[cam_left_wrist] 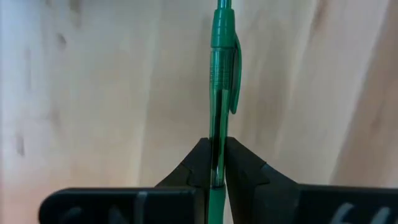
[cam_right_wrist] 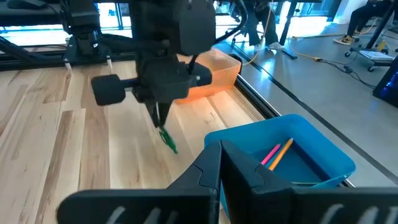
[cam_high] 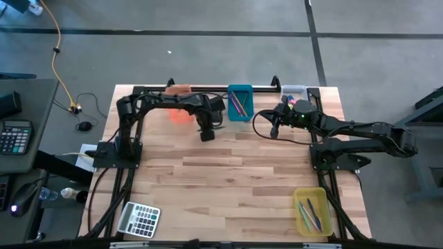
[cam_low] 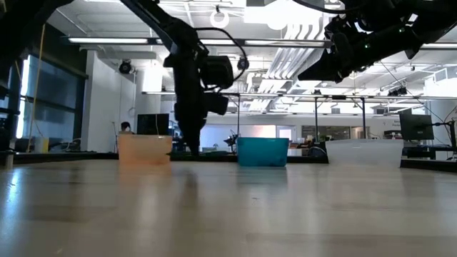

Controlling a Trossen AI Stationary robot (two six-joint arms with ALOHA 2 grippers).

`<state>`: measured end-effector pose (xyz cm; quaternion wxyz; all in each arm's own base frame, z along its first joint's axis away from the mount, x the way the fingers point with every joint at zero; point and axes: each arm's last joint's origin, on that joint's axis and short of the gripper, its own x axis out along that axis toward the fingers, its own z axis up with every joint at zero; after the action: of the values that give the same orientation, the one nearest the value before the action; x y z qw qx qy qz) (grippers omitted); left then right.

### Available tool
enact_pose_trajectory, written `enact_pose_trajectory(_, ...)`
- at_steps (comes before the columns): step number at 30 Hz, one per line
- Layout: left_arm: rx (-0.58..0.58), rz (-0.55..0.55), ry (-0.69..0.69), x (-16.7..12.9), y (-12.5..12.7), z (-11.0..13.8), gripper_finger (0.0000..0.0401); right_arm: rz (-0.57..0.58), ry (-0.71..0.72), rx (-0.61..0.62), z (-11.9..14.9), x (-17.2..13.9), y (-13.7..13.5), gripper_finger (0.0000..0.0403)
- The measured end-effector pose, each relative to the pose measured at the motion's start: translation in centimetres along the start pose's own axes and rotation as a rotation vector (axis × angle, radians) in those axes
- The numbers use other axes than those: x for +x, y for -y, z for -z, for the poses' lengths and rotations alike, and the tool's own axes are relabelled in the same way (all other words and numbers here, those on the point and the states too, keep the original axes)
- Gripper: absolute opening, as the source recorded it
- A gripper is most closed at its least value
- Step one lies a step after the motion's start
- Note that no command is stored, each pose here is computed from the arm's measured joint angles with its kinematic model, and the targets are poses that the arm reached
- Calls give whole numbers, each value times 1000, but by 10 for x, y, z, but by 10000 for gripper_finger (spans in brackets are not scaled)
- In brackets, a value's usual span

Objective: Sort crayons/erasers/pens/pencils in bins
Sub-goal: Put the green pen into the yellow bin

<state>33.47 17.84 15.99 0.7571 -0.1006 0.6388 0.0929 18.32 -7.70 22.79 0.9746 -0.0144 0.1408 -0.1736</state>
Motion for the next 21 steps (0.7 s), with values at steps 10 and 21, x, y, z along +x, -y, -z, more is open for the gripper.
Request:
enact_pose_trajectory(10, -77, 96, 149, -6, 52, 16, 15, -2, -11, -3, 1, 0, 0, 0)
enact_pose_trajectory(21, -223, 260, 592, 3, 98, 60, 14, -56, -22, 10, 3, 1, -2, 0)
